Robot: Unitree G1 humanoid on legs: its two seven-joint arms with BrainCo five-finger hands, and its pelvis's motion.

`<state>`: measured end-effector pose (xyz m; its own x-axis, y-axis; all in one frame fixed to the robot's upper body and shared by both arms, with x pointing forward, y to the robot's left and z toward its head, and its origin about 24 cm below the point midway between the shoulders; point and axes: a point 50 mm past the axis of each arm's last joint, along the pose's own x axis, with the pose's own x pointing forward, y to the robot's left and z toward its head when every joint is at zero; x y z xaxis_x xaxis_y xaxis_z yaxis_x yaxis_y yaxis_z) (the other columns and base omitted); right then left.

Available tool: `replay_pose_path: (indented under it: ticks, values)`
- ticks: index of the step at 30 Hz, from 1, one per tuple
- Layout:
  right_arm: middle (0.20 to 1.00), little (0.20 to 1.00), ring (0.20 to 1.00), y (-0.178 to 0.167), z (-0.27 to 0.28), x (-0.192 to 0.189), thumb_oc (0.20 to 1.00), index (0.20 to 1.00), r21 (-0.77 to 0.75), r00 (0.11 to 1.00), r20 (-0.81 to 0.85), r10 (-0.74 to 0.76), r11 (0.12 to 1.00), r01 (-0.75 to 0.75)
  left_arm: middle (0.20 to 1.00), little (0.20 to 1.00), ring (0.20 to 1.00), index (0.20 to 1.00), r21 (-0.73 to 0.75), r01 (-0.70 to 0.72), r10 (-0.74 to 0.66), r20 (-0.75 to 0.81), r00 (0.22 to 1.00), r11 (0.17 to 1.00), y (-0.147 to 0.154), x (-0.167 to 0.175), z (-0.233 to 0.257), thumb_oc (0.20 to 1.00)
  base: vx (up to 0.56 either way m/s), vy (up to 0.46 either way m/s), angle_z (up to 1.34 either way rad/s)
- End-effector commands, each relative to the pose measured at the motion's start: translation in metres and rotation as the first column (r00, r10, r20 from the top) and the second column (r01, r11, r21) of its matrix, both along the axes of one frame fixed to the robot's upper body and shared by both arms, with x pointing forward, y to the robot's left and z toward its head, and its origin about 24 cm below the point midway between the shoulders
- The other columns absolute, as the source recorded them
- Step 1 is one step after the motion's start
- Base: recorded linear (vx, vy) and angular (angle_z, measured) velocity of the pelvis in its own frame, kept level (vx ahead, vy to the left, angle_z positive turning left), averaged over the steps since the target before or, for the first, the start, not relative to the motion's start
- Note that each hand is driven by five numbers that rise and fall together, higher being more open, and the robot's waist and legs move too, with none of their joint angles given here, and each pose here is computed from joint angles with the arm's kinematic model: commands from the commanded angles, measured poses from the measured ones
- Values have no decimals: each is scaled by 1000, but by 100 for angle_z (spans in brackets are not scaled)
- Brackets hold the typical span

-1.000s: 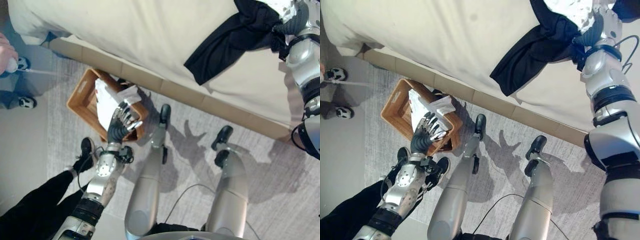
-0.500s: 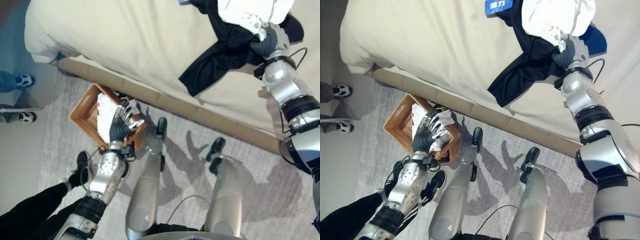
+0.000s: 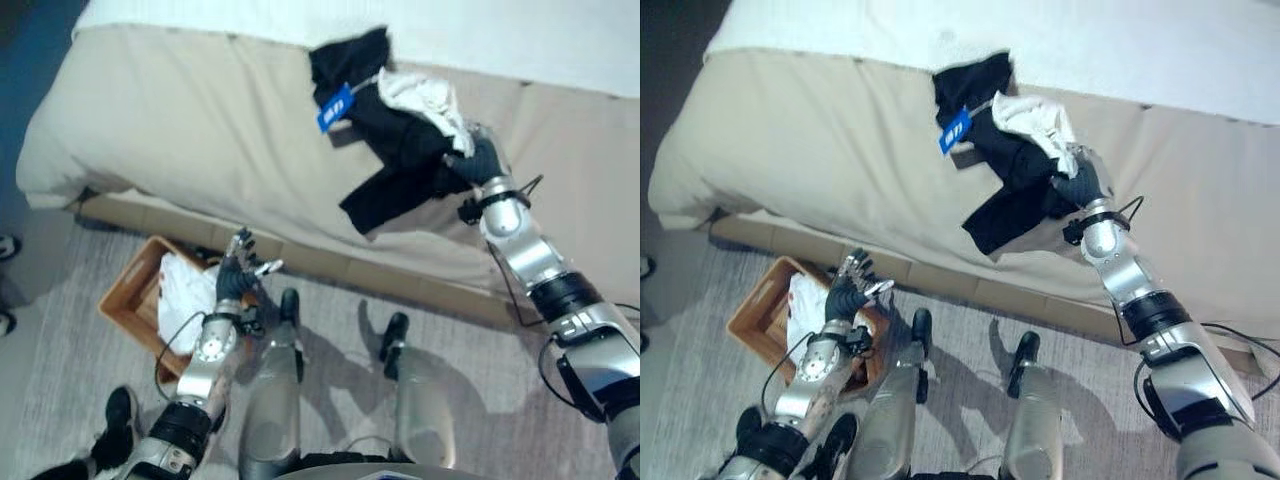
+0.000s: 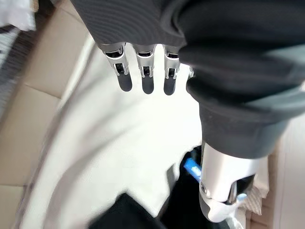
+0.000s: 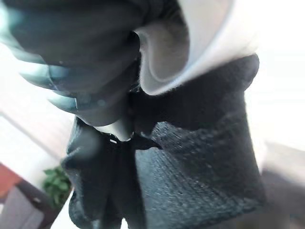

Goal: Pick up clothes into the bucket

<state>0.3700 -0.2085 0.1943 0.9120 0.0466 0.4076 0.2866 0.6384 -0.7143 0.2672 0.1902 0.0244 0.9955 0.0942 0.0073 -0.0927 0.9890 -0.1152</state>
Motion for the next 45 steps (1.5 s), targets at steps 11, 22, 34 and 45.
replay_pose_path:
  ticks: [11, 22, 34, 45]
  values:
    - [200, 200, 200, 9, 78, 34, 200, 200, -99, 993, 102, -58, 993, 69, 1000, 1000, 1000, 1000, -11, 34, -33, 70, 997, 999, -2, 3, 12, 1000, -43, 19, 0]
    - [200, 200, 200, -14, 48, 48, 200, 200, -327, 967, -70, -247, 921, 211, 1000, 1000, 1000, 1000, -39, 74, -69, 119, 990, 996, -11, 7, 22, 1000, -11, -2, 3]
    - [1000, 1000, 1000, -2, 56, 43, 1000, 1000, -192, 989, -27, -144, 972, 136, 1000, 1000, 1000, 1000, -77, 39, -32, 94, 995, 996, -18, 7, 17, 1000, 12, -7, 0]
    - [1000, 1000, 1000, 23, 133, 17, 1000, 1000, 71, 954, 299, 23, 996, -46, 1000, 1000, 1000, 1000, -86, -67, 75, 89, 993, 994, 5, 4, 18, 1000, 10, -16, -2]
